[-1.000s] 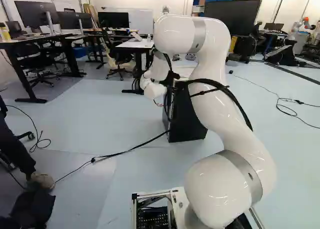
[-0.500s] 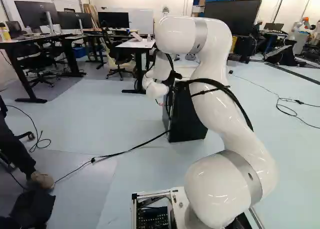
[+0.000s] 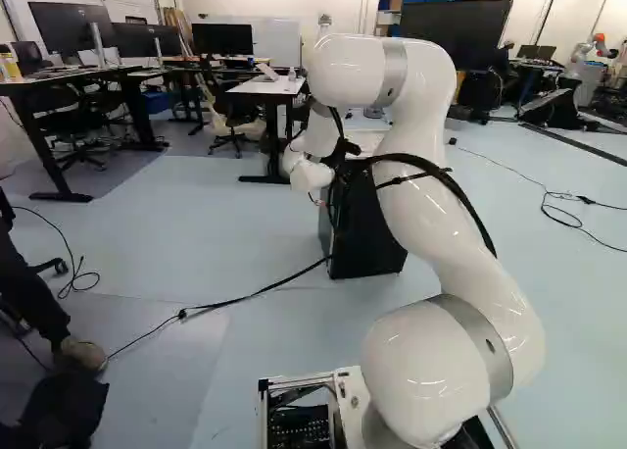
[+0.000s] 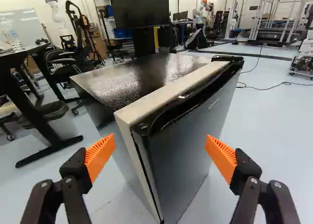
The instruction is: Open the fridge door
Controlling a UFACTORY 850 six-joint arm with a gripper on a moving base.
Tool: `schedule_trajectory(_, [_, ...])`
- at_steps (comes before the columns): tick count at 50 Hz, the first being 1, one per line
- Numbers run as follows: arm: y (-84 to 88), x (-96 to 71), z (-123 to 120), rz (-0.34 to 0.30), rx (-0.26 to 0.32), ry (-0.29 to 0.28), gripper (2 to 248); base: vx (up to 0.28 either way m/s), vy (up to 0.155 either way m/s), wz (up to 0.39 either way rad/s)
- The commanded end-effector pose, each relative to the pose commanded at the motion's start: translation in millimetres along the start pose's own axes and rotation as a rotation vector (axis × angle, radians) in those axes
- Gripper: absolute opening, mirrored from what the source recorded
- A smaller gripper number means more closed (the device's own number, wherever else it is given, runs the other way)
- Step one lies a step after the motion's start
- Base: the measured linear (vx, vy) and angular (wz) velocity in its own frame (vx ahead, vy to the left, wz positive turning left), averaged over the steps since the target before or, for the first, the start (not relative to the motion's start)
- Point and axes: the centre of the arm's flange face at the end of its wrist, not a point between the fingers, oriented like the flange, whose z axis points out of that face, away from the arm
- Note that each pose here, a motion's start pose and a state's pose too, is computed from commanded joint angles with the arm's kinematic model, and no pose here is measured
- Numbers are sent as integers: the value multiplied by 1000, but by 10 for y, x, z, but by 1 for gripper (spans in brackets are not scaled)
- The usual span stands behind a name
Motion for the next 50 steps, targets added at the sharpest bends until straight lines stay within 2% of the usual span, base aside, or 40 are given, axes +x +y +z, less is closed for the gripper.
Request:
schedule_trajectory(24, [228,50,59,-3,-34,-6,247,0,0,0])
schedule_trajectory(41, [501,74,-97,-25,-54,-25,247,-1,-2,-8])
schedule_trajectory(50, [670,75,-199,-26,-85,-43,247,0,0,0])
